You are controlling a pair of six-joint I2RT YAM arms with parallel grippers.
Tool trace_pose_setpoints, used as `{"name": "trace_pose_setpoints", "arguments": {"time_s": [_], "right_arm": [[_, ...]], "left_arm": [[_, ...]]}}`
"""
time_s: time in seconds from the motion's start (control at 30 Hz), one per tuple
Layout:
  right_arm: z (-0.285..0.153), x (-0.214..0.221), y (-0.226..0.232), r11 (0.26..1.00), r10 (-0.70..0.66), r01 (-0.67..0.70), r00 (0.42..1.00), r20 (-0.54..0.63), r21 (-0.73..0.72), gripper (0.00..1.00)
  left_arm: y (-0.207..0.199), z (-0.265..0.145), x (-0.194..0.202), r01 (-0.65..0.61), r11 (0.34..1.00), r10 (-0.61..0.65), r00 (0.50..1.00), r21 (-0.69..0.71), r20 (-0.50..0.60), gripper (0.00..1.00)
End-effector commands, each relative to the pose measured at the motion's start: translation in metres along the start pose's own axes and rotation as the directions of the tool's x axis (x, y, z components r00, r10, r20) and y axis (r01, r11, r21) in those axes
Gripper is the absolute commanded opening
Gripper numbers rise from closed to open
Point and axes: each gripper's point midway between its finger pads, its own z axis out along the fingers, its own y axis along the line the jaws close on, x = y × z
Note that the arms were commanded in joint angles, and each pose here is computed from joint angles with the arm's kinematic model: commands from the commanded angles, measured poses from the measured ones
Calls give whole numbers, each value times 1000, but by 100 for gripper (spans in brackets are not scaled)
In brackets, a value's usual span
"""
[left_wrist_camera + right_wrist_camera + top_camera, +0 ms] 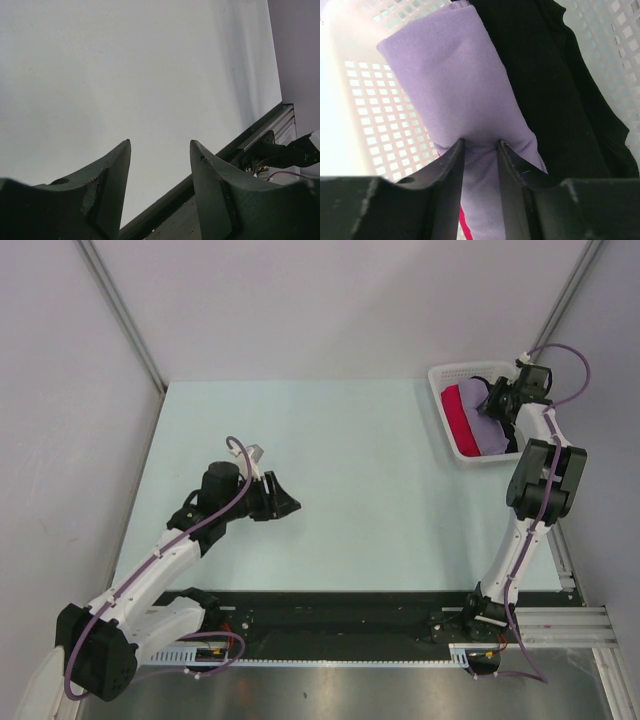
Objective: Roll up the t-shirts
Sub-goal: Reset both arms
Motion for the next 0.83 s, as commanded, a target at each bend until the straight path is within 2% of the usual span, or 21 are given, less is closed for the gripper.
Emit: {"name": "trace_pose_setpoints", "arguments": {"time_s": [0.0, 0.17, 0.2, 0.27, 0.3, 0.33, 0.4, 0.47, 0.5, 0.53, 0.57, 0.63, 0.67, 0.73, 0.8], "right_arm": [[-23, -24, 12, 1000, 18, -17, 999, 39, -4, 41], [-68, -58, 38, 998, 60, -60, 993, 102, -6, 61], [-88, -68, 49, 997, 75, -74, 988, 135, -14, 75], [-109, -68, 76, 997, 71, -64, 986, 152, -52, 89], [-112, -53, 81, 996, 70, -64, 990, 125, -56, 99], [-139, -61, 97, 996, 57, -45, 984, 166, -79, 100], [-150, -25, 112, 995, 43, -33, 993, 109, -92, 100], [-187, -11, 133, 990, 40, -20, 989, 141, -141, 100], [-185, 23, 126, 992, 49, -38, 995, 81, -124, 100], [-209, 26, 137, 986, 59, -40, 992, 112, -164, 100], [-216, 37, 142, 982, 55, -34, 993, 105, -187, 100], [-221, 86, 155, 979, 10, 0, 999, 44, -206, 100], [-234, 94, 160, 977, -4, 18, 998, 64, -211, 100], [-242, 136, 179, 963, -67, 68, 998, 11, -260, 100], [-254, 156, 193, 953, -111, 111, 994, 16, -280, 100]], "left_arm": [[-3, -1, -6, 3, 1000, -3, 1000, -3, 21, 57], [-4, -5, -20, -3, 999, 4, 999, -35, 52, 67], [-4, -7, -23, -2, 999, 4, 998, -43, 59, 73], [-2, -8, -29, -2, 998, 7, 997, -64, 76, 80], [-2, -10, -32, -6, 997, 13, 996, -72, 83, 89], [1, -12, -36, -5, 995, 14, 995, -97, 97, 93], [3, -17, -41, -23, 992, 37, 994, -128, 106, 100], [9, -22, -46, -28, 985, 50, 990, -168, 129, 100], [10, -27, -46, -29, 983, 54, 989, -184, 136, 100], [13, -29, -46, -27, 979, 57, 988, -202, 143, 100], [17, -33, -50, -21, 974, 60, 984, -227, 167, 100], [19, -37, -49, -25, 972, 68, 981, -235, 180, 100], [22, -39, -49, -18, 968, 67, 979, -249, 191, 100], [21, -39, -50, -13, 971, 65, 975, -238, 211, 100], [23, -39, -56, 16, 969, 48, 967, -246, 251, 100]]}}
